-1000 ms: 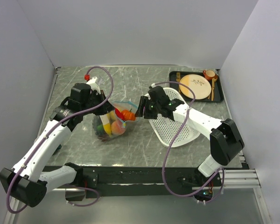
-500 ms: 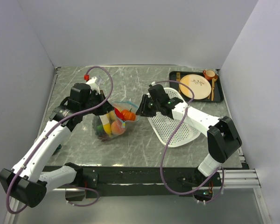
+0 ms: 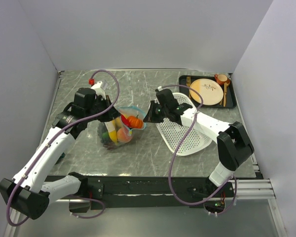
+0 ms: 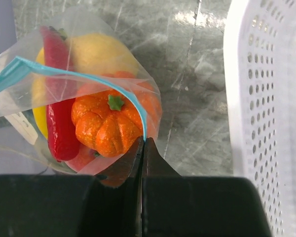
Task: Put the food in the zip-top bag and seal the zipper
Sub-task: Adjust the zipper food storage bag at the center of the board.
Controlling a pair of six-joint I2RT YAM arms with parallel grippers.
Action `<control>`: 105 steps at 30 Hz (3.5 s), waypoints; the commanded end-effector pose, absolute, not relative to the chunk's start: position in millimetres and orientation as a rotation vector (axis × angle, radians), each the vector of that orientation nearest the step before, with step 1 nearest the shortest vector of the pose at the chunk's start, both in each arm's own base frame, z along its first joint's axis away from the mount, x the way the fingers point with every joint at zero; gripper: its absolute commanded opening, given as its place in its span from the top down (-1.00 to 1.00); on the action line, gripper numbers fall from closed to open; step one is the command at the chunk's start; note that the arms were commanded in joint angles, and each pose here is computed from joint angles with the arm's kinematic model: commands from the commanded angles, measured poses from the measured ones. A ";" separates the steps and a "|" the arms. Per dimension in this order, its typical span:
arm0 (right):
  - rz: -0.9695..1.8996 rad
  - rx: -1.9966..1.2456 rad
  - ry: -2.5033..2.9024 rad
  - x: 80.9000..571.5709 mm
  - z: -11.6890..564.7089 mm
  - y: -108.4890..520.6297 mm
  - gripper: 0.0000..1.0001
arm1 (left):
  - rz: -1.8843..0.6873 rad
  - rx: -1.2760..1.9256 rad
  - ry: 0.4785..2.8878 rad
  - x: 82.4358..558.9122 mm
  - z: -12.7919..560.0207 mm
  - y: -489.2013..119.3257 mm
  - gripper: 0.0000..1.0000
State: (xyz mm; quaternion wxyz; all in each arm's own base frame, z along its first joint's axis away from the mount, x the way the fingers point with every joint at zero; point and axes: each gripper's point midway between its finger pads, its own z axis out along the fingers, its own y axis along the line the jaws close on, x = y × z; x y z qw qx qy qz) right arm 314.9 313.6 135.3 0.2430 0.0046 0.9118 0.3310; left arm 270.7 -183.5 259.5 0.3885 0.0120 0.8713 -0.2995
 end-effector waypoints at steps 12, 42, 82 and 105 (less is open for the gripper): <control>1.119 -0.117 2.080 298.3 234.4 344.2 1.00 | -1.001 0.050 2.103 291.6 288.5 -222.9 0.85; 0.876 0.043 2.166 329.9 208.2 321.4 1.00 | -0.797 0.038 2.106 298.3 289.4 -223.2 -0.58; 0.891 -0.134 2.065 325.3 241.9 323.9 0.96 | -0.816 0.409 2.385 399.1 236.9 -242.9 -0.48; 0.883 -0.180 2.060 322.7 247.6 327.8 0.95 | -0.827 0.543 2.469 389.2 226.7 -253.9 0.14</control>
